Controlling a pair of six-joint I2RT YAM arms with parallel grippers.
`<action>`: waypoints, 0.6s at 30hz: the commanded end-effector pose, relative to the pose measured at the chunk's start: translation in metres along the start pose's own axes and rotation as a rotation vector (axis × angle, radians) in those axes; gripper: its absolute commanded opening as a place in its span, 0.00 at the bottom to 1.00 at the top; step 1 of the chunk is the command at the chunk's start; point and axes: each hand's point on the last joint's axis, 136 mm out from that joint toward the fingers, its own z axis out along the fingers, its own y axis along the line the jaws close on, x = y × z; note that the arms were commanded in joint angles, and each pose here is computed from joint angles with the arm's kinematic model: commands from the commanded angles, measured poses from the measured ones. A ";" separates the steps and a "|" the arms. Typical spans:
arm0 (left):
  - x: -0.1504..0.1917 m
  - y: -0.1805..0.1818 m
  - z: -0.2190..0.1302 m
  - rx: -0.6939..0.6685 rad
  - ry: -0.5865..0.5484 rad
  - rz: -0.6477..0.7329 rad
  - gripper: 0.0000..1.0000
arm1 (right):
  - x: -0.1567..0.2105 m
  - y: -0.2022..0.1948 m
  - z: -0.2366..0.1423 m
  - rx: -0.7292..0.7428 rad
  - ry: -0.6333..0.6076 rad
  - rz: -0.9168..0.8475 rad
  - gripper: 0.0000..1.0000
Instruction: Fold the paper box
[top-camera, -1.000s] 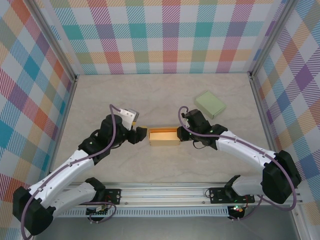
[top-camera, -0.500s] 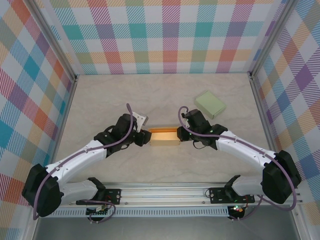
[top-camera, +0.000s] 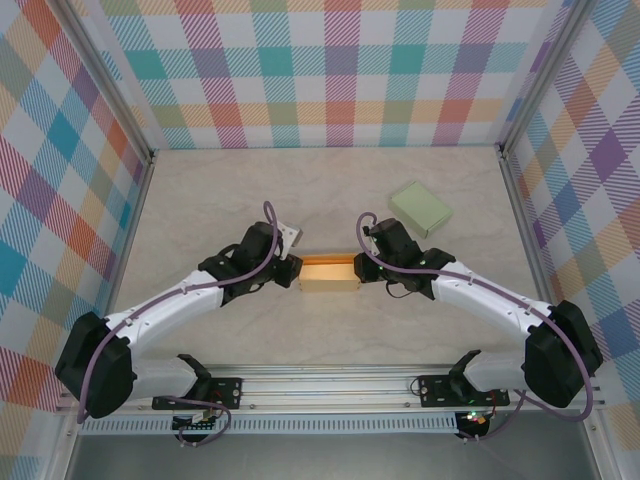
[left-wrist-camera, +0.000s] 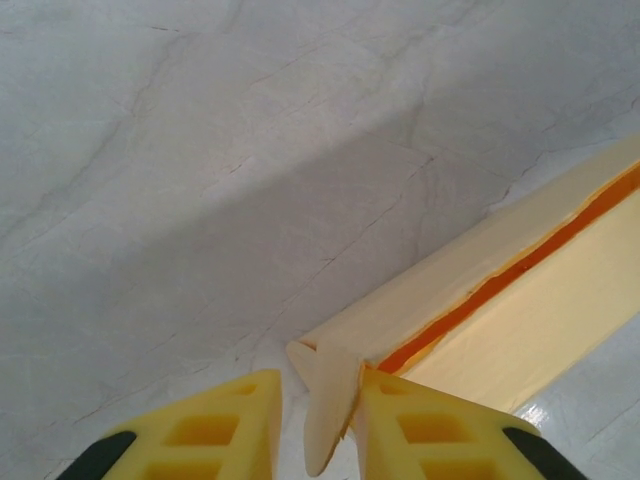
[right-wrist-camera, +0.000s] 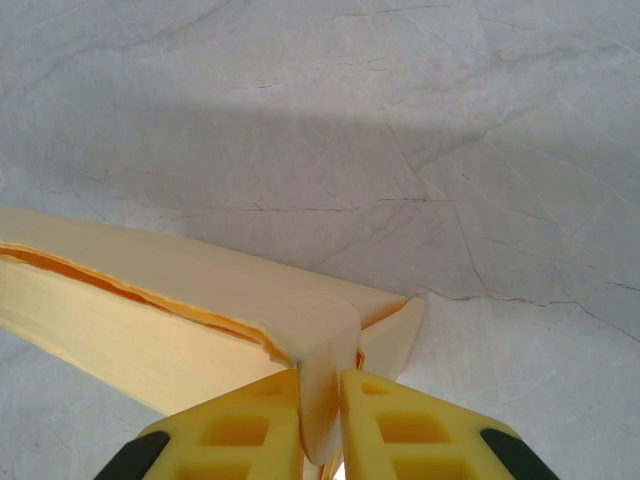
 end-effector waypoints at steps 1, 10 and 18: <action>-0.017 -0.012 -0.005 0.040 -0.038 0.004 0.20 | -0.005 0.005 -0.005 -0.007 -0.010 -0.026 0.18; -0.021 -0.019 -0.009 0.075 -0.039 -0.092 0.10 | -0.003 0.007 0.000 -0.013 0.006 -0.033 0.18; -0.022 -0.021 -0.009 0.089 -0.050 -0.171 0.11 | 0.001 0.008 0.005 -0.014 0.017 -0.041 0.18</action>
